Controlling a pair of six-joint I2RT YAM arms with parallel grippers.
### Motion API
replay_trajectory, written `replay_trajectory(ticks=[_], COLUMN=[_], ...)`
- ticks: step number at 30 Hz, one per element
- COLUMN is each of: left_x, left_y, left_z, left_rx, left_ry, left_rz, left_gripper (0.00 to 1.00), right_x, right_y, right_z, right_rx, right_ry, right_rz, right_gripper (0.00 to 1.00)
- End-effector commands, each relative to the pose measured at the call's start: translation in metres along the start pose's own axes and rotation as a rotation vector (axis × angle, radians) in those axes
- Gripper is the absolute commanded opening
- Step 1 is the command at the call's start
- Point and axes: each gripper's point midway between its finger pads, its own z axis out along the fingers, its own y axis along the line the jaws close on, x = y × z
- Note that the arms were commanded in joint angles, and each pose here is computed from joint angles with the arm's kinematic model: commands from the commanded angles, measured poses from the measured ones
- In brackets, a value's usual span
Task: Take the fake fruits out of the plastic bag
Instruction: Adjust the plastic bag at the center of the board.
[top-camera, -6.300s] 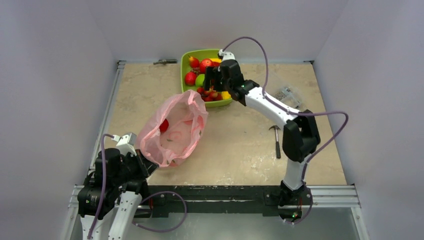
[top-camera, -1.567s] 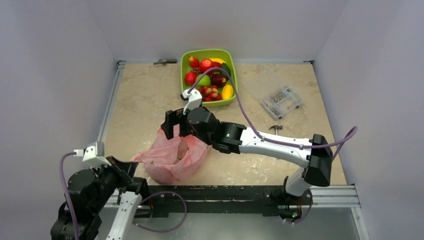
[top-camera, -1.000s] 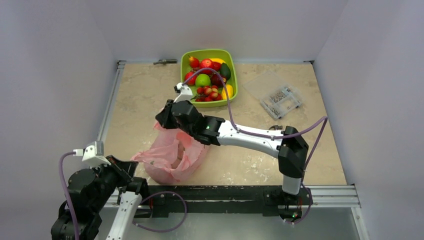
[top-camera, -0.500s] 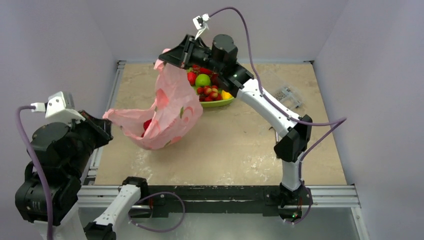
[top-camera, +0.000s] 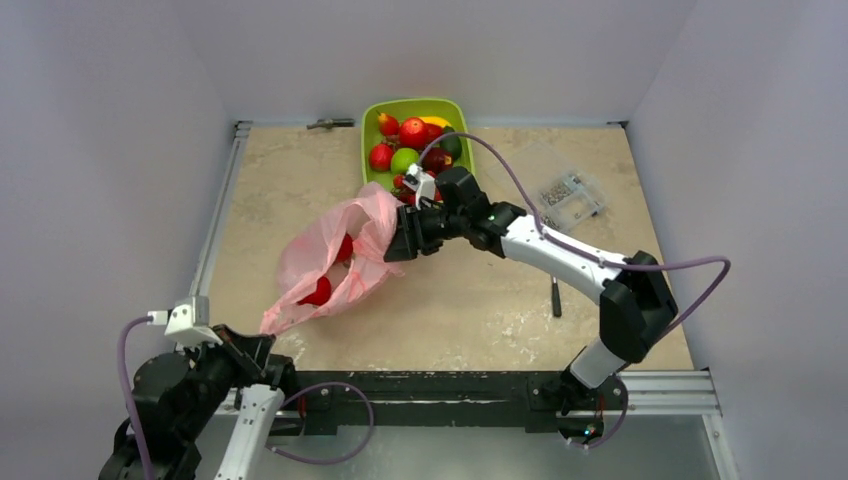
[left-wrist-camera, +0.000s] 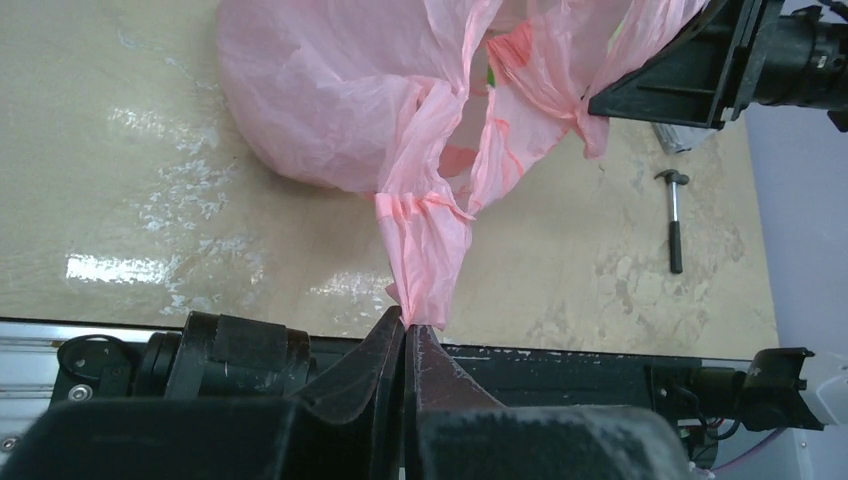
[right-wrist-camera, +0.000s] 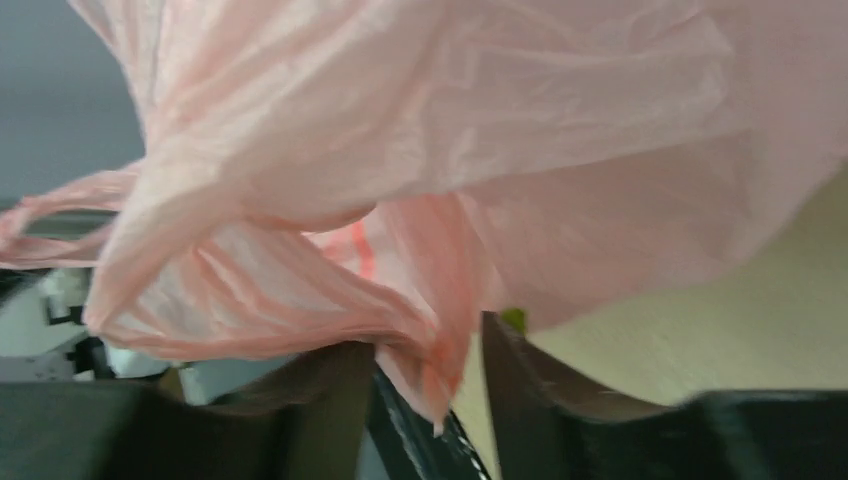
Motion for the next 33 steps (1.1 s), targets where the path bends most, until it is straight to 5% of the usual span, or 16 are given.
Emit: replay_trajectory(ticks=[1,4,9,14,19,23,33], left_x=[0.012,0.015,-0.001,-0.045,-0.079,-0.080,-0.048], left_y=[-0.008,-0.014,-0.019,-0.037,-0.076,-0.098,-0.053], left_z=[-0.012,-0.016,-0.028,-0.039,-0.016,0.028,0.075], left_rx=[0.086,0.129,0.118,0.118,0.227,0.311,0.104], left_ry=[-0.012,0.004,-0.005,-0.099,-0.067,0.089,0.310], left_rz=[0.003,0.040,0.106,0.127,0.139,0.175,0.366], left_gripper=[0.00,0.06,0.64,0.96,1.00,1.00,1.00], right_x=[-0.021,-0.023,-0.019,-0.017,-0.022,-0.028,-0.026], right_y=[0.015,0.016,0.030,0.046,0.066,0.077,0.067], right_z=[-0.056,-0.085,-0.112,-0.108,-0.096,-0.091,-0.048], right_rx=[0.125,0.239,0.314,0.318,0.242,0.251,0.309], right_ry=[-0.134,-0.198,-0.259,-0.353,-0.474,-0.578,-0.566], right_rz=[-0.234,-0.277,-0.323,-0.263,-0.164,-0.061,-0.006], right_gripper=[0.59,0.80,0.93,0.99,0.99,0.99,0.99])
